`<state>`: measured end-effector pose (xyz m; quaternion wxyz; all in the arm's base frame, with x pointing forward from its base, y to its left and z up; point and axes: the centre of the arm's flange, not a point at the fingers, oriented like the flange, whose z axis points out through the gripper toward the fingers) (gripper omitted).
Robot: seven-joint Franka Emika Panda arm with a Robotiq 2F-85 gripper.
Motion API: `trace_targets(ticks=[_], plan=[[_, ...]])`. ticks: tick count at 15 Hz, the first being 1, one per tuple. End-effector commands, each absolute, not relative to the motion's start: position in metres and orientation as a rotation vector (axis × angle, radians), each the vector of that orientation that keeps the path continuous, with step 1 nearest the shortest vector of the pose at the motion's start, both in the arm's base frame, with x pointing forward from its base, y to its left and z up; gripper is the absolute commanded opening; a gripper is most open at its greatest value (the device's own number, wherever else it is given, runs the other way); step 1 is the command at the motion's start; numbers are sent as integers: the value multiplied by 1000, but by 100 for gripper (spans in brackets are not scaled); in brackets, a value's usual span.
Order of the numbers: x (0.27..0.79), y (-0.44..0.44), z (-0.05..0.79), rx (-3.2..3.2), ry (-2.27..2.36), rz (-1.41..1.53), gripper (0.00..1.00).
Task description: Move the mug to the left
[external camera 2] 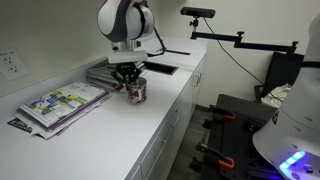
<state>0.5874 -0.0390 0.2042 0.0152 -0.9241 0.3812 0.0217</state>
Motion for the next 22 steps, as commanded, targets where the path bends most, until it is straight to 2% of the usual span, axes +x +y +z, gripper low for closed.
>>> trace_targets(ticks=[1, 9, 21, 22], plan=[[601, 10, 225, -2907, 1145, 51, 3], [625, 133, 215, -3031, 864, 98, 3], [657, 155, 181, -3093, 698, 28, 3], [656, 154, 184, -3092, 704, 15, 35]])
